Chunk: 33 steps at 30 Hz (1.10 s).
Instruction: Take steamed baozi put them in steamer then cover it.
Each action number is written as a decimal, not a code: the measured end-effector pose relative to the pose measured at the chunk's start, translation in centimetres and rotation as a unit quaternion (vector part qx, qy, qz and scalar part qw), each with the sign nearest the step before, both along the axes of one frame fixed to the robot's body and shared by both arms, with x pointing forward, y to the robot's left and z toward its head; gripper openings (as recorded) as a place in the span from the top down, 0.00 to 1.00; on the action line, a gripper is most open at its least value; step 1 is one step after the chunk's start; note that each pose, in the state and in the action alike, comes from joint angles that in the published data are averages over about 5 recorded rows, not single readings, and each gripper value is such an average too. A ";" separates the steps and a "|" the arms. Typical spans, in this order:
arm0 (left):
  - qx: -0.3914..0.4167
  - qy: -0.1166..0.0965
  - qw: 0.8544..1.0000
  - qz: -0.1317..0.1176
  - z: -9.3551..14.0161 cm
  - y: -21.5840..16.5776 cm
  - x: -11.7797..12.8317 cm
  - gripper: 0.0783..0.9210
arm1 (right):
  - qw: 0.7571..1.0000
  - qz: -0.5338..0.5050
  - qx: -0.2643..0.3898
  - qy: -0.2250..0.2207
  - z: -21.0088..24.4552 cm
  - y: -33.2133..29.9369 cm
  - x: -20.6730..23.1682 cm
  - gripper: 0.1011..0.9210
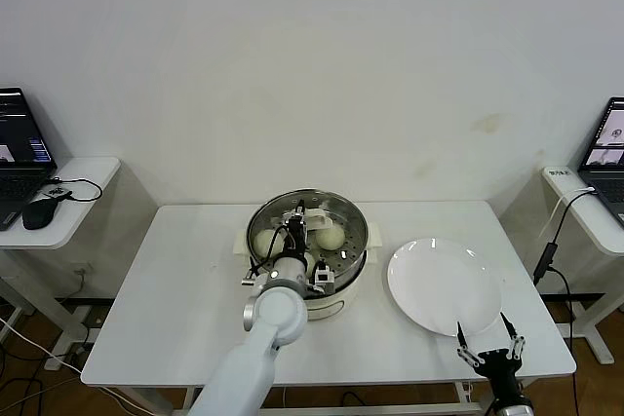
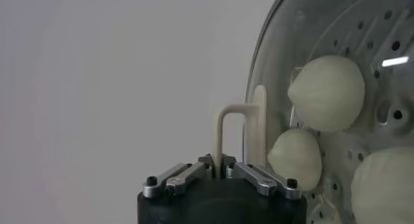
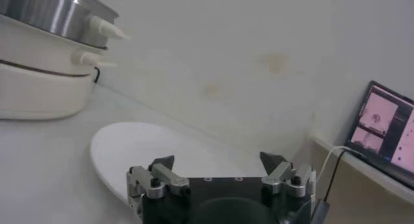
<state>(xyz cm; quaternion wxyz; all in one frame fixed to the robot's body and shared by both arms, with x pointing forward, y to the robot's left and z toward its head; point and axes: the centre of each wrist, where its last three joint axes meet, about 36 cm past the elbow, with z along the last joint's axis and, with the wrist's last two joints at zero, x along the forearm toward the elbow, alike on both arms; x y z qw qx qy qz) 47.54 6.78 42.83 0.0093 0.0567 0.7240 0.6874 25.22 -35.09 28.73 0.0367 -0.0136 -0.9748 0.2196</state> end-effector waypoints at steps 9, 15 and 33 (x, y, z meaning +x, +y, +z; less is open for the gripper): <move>-0.013 -0.010 1.000 -0.012 1.2 0.4 -2.2 0.54 | 1.000 0.001 0.000 0.004 -0.2 0.1 0.0 0.12; -0.030 -0.020 0.999 -0.022 2.1 1.8 -5.0 0.33 | 1.000 0.002 0.000 0.007 -0.2 0.1 -0.1 0.12; -0.318 0.017 0.946 -0.059 0.6 10.3 -17.6 0.12 | 0.999 0.035 0.012 0.018 -0.1 0.2 -1.0 0.12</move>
